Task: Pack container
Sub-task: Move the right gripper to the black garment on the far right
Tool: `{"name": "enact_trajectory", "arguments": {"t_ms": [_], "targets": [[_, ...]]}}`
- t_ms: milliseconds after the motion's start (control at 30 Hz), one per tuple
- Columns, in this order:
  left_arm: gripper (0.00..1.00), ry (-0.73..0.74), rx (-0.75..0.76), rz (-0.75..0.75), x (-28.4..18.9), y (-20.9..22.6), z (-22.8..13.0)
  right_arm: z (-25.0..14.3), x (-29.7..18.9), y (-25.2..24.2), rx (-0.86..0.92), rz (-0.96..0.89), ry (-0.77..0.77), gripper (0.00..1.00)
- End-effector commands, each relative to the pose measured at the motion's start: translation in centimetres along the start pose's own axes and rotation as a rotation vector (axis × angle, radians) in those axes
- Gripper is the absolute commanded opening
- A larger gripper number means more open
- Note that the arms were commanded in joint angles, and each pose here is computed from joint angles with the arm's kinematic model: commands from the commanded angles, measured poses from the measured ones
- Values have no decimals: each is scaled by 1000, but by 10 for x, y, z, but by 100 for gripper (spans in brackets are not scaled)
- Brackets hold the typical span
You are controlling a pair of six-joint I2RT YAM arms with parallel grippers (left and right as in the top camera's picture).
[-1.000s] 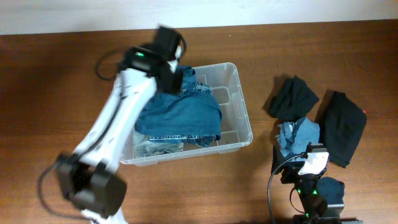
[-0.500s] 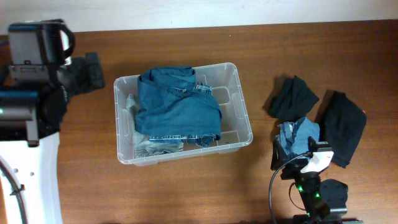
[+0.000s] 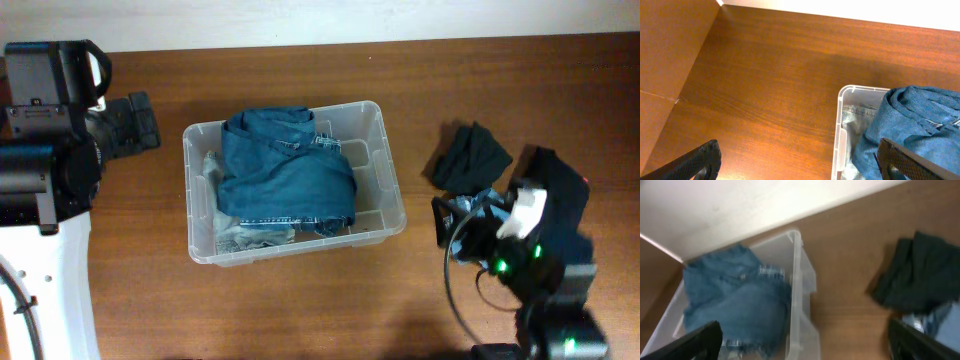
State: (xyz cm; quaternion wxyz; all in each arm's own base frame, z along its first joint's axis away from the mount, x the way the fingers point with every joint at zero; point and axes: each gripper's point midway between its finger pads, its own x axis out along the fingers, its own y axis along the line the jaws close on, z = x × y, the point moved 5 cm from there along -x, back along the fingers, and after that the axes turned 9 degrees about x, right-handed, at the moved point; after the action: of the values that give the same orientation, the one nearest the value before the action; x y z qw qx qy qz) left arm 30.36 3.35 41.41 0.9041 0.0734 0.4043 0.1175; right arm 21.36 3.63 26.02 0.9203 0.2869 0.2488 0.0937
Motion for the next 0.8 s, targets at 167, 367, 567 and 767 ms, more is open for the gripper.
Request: {"name": "enact_trajectory", "arguments": {"t_ms": [167, 367, 567, 767], "targets": [[100, 5, 4, 13, 2, 2, 0, 97, 14, -24, 117, -228, 66, 98], [99, 5, 3, 13, 2, 2, 0, 105, 17, -164, 523, -384, 162, 98], [99, 5, 3, 12, 2, 2, 0, 66, 17, -281, 770, -495, 245, 98], [99, 5, 4, 13, 2, 2, 0, 39, 24, -327, 774, -503, 300, 98]]}}
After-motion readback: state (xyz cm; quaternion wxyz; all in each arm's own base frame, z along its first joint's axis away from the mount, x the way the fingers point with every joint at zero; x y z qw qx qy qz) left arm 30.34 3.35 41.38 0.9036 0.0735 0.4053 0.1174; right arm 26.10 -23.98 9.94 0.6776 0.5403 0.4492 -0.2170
